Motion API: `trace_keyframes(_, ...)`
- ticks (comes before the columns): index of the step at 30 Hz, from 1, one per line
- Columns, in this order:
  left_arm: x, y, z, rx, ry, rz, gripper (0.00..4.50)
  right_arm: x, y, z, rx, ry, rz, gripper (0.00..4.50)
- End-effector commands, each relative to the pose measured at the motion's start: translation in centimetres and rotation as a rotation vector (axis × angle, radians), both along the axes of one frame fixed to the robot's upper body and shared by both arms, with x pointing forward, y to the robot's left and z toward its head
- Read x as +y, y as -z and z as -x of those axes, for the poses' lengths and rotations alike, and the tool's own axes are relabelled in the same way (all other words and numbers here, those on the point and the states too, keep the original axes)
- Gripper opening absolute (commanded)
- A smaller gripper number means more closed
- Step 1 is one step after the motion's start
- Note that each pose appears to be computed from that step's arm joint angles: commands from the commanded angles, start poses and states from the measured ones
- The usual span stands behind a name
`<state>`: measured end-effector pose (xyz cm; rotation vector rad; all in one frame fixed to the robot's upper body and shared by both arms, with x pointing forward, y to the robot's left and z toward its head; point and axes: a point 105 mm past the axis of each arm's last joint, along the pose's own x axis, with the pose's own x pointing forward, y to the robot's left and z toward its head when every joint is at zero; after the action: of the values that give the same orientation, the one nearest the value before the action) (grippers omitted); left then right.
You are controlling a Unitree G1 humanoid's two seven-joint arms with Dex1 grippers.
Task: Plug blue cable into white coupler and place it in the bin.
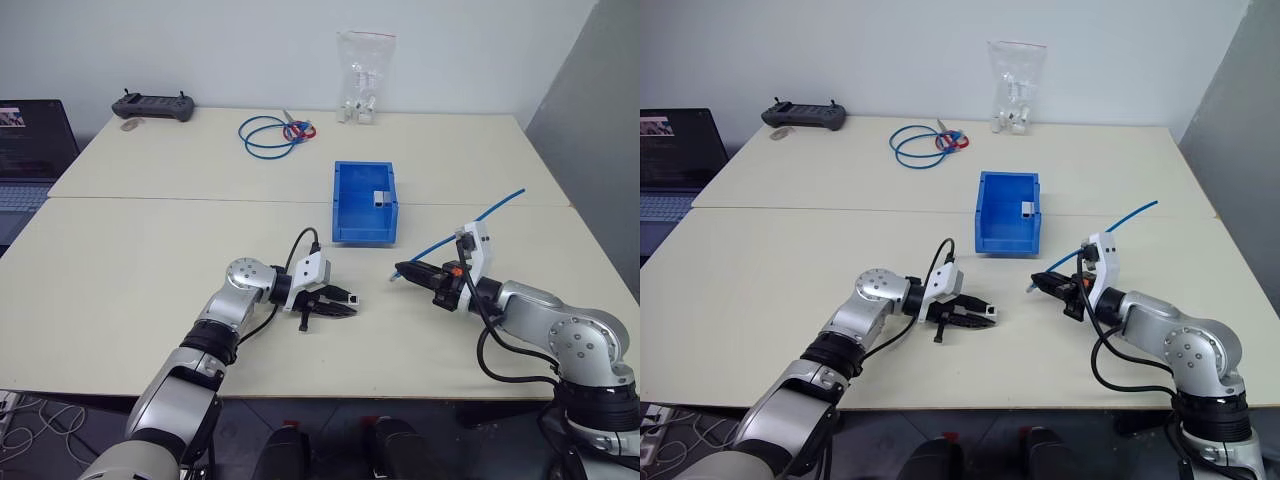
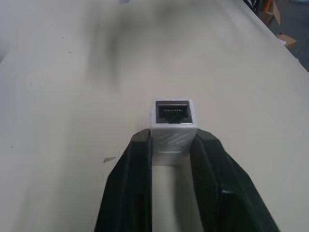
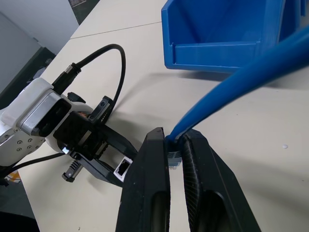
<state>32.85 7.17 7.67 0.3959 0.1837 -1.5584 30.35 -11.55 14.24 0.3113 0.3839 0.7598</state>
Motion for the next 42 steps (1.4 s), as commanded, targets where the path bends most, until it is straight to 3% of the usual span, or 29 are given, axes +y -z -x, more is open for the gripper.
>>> trace_keyframes(1, -0.1, -0.9, -0.4, -0.015, -0.025, 0.030, 0.75, 2.1, -2.0, 1.2, -0.175, -0.136, 0.111, 0.11)
trace_keyframes(5, -0.3, -0.5, -0.1, -0.002, -0.022, 0.022, 0.75, 4.7, -2.3, 2.7, -0.274, -0.326, 0.178, 0.11)
trace_keyframes(11, -0.3, -0.6, 0.1, 0.002, -0.019, 0.022, 0.75, 6.1, -1.7, 2.9, -0.365, -0.445, 0.242, 0.11)
trace_keyframes(22, 0.0, -0.6, 0.4, -0.004, -0.027, 0.012, 0.75, 6.0, 0.0, 0.6, -0.379, -0.446, 0.290, 0.11)
trace_keyframes(42, 0.2, -0.7, 0.4, -0.011, -0.042, 0.014, 0.75, 6.7, 1.7, 0.4, -0.381, -0.529, 0.341, 0.11)
